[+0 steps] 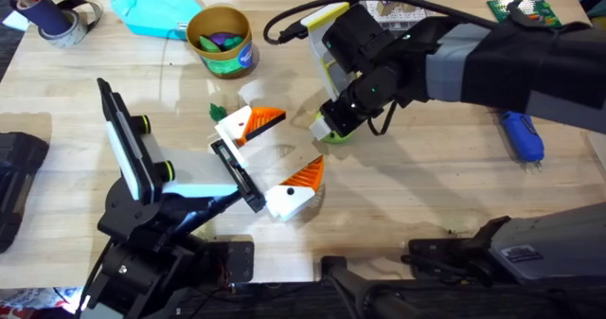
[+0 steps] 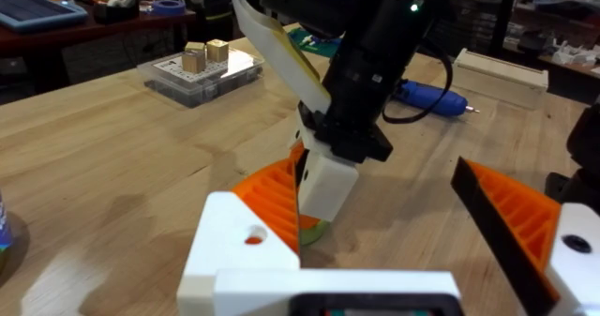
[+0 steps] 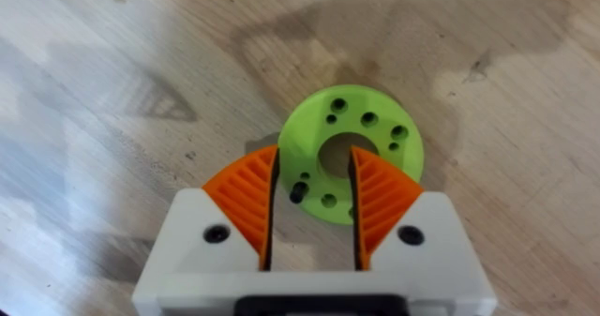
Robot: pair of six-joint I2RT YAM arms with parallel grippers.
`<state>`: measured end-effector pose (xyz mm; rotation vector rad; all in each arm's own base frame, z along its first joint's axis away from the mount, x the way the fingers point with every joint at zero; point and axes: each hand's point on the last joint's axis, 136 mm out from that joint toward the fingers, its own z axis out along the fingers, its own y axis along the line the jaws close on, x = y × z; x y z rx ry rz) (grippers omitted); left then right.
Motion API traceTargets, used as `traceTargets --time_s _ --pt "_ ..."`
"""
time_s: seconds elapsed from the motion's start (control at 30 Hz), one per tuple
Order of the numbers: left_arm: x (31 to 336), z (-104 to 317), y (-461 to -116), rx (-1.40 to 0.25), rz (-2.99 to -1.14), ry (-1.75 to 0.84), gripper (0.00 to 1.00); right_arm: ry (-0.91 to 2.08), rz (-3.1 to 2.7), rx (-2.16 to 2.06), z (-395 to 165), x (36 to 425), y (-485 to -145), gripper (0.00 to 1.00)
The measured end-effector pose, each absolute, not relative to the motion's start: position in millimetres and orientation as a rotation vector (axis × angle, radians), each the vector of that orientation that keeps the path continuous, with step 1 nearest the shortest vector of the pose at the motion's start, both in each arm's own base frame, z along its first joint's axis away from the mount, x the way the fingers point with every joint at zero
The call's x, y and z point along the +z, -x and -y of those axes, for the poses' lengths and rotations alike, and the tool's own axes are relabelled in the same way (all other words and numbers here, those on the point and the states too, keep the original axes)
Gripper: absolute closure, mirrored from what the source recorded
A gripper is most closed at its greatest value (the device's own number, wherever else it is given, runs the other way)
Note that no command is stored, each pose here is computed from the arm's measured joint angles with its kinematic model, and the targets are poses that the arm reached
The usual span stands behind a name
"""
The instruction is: Pick up the gripper from the table and insert it into the empty holder that is missing its gripper. Then pick up a screw, insert it into the mounting hole, and use the screwdriver to tighten it. Finally, clean up the table by picking up the vegetable and placing it into the bucket.
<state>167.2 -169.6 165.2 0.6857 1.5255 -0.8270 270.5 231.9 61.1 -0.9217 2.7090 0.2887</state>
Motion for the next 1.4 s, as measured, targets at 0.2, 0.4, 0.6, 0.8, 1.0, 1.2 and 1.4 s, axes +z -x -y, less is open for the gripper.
traceTargets --time_s 0.2,0.4,0.6,0.8,1.0,1.2,1.4 --pt "165.0 169.5 -167.3 -0.827 -1.527 -0.684 0.006 0.921 -2.716 0.288 -231.6 60.5 -269.1 0.568" --pt "165.0 169.5 -167.3 -0.827 -1.527 -0.684 0.006 0.901 -2.684 0.304 -231.2 75.2 -269.7 0.568" --pt "165.0 169.5 -167.4 -0.827 -1.527 -0.684 0.006 0.851 -2.689 0.318 -221.9 99.8 -257.6 0.568" --pt "165.0 169.5 -167.4 -0.827 -1.527 -0.684 0.006 0.849 -2.745 0.323 -221.4 88.2 -252.2 0.568" --pt "165.0 169.5 -167.4 -0.827 -1.527 -0.684 0.006 0.841 -2.812 0.35 -225.2 71.4 -247.7 0.568" --pt "165.0 169.5 -167.3 -0.827 -1.527 -0.684 0.006 0.825 -2.828 0.357 -226.4 67.5 -247.6 0.568" --pt "165.0 169.5 -167.4 -0.827 -1.527 -0.684 0.006 0.813 -2.822 0.368 -228.4 68.2 -249.2 0.635"
